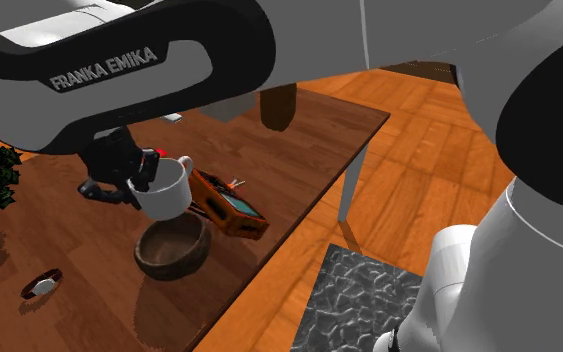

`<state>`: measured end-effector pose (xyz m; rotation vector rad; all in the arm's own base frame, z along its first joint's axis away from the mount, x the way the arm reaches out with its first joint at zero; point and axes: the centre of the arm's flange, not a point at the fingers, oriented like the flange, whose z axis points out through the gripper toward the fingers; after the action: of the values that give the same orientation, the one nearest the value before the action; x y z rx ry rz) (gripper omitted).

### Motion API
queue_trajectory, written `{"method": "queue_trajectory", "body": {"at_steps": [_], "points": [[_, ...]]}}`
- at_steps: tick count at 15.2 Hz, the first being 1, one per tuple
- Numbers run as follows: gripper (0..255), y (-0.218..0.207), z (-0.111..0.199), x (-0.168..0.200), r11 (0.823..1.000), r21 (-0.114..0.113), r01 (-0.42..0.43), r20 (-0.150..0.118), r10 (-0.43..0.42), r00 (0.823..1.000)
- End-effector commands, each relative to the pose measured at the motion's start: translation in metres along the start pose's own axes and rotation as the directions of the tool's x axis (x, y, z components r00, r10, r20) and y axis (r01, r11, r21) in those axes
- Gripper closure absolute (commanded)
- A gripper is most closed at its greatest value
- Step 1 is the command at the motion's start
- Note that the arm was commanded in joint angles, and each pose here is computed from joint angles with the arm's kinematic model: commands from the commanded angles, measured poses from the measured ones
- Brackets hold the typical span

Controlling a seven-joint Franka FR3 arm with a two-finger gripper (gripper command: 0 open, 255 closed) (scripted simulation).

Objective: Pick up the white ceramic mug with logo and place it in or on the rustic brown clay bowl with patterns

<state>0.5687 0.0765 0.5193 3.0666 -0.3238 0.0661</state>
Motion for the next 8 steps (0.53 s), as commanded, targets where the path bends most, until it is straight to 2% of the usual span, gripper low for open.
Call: {"method": "queue_trajectory", "body": {"at_steps": [1,8], "points": [[255,-0.005,0.009,0.000,1.000,0.000,-0.001,0.000,0.001,1.000],[255,-0.007,0.046,-0.002,1.000,0.000,-0.001,0.000,0.001,1.000]]}}
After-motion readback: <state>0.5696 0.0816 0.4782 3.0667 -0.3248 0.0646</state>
